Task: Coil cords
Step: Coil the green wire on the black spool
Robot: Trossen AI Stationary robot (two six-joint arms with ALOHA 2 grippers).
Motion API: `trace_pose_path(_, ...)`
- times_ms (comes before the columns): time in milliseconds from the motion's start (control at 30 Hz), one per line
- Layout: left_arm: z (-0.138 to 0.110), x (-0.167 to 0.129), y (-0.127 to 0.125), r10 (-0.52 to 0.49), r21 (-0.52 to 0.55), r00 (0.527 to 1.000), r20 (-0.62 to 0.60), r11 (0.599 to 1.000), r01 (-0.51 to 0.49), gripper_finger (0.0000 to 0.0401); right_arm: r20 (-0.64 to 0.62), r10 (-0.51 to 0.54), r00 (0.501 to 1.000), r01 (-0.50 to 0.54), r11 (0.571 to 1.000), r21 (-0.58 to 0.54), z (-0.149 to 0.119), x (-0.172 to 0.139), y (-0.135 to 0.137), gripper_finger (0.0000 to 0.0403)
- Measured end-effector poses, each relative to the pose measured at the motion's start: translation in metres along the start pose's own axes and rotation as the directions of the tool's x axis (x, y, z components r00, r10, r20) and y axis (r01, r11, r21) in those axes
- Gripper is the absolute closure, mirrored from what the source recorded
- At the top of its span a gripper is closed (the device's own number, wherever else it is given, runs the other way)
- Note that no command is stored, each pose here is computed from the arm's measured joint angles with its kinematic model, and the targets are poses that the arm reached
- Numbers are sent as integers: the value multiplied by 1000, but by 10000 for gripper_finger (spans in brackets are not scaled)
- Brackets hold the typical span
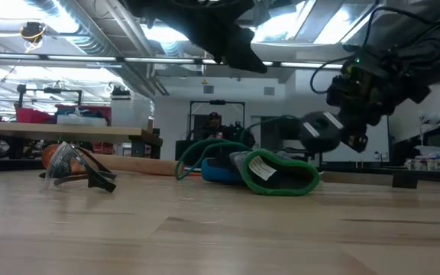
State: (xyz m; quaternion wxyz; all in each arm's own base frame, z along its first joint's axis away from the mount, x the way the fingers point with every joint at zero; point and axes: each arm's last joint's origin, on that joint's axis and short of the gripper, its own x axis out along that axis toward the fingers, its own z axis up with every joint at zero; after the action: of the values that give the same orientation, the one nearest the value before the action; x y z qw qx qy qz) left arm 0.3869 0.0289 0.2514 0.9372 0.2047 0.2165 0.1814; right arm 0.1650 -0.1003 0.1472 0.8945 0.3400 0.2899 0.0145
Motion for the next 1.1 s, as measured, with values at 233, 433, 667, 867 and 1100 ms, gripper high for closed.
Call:
trace_pose_path(233,0,3,1,-351,-209,927,133,904,372,399,-45,118,992,-125,965,-231,-3,1,4,402)
trace_pose_path(433,-2,7,12,-366,-289,914,174,869,403,397,-86,109,990,-132,936,-327,-7,11,15,402)
trace_pose_path(667,-3,7,16,-499,-308,836,228,778,548,397,-118,17,993,-62,916,-397,-11,23,30,402)
trace_pose_path(867,-1,5,10,-532,-248,812,239,776,581,397,5,-218,976,191,843,-502,7,29,46,402)
trace_pose_path(1100,-2,5,10,-488,-202,845,220,824,529,399,106,-508,855,455,634,-626,33,25,65,402)
